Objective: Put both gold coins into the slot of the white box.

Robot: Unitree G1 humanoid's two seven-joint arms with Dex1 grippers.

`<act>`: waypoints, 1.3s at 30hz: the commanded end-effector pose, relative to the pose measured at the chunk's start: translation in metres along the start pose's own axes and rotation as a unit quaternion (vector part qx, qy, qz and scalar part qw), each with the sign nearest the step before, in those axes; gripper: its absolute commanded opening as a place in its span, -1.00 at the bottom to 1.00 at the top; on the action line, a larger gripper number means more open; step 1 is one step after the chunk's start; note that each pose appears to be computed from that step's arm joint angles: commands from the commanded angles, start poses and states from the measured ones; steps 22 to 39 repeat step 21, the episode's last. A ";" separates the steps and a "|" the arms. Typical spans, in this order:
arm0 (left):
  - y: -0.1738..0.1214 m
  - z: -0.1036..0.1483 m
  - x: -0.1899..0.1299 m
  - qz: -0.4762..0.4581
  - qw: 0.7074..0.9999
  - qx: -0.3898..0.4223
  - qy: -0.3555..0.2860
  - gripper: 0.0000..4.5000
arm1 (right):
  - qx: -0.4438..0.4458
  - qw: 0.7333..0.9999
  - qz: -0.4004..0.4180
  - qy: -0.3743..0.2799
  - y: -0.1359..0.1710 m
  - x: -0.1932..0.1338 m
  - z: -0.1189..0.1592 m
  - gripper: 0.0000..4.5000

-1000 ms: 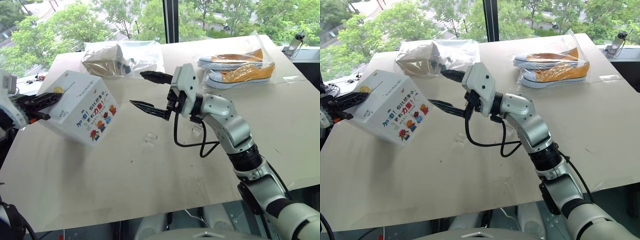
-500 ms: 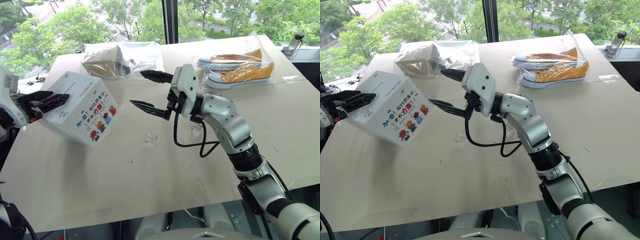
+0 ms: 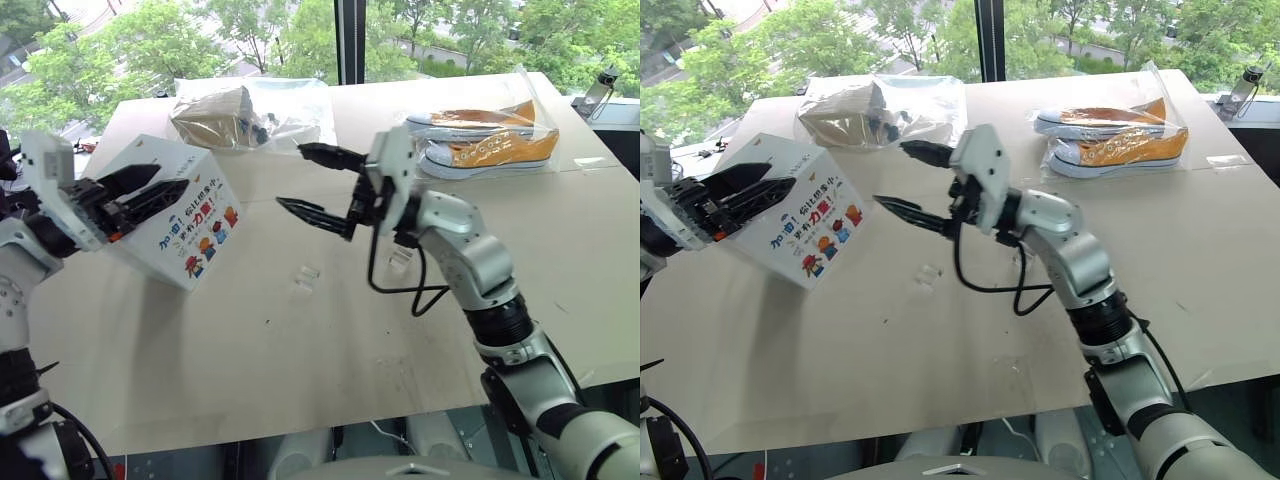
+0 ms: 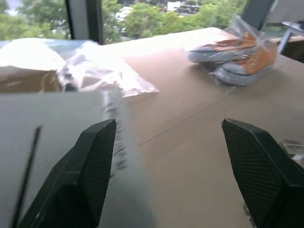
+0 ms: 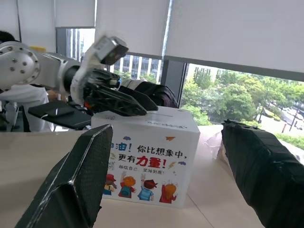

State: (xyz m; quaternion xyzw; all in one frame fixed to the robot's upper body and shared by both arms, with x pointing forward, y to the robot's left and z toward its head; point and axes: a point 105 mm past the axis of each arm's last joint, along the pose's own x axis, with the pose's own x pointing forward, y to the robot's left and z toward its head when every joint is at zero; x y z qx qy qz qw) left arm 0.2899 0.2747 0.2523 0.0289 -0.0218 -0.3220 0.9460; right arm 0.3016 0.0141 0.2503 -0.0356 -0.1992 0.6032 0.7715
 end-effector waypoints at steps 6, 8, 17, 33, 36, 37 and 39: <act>-0.089 -0.014 0.039 -0.088 0.994 0.063 -0.004 0.60 | 0.052 0.997 0.032 0.045 0.003 -0.078 -0.016 0.75; -0.106 -0.045 0.040 -0.089 0.994 0.052 0.034 0.60 | 0.057 0.994 0.011 0.097 0.004 -0.107 -0.041 0.75; -0.122 -0.119 0.014 -0.017 0.995 0.015 0.096 0.60 | 0.062 0.971 -0.050 0.223 0.028 -0.193 -0.106 0.75; -0.131 -0.142 -0.001 -0.014 0.993 0.011 0.115 0.60 | 0.052 0.968 -0.067 0.235 0.033 -0.206 -0.114 0.75; -0.131 -0.142 -0.001 -0.014 0.993 0.011 0.115 0.60 | 0.052 0.968 -0.067 0.235 0.033 -0.206 -0.114 0.75; -0.131 -0.142 -0.001 -0.014 0.993 0.011 0.115 0.60 | 0.052 0.968 -0.067 0.235 0.033 -0.206 -0.114 0.75; -0.131 -0.142 -0.001 -0.014 0.993 0.011 0.115 0.60 | 0.052 0.968 -0.067 0.235 0.033 -0.206 -0.114 0.75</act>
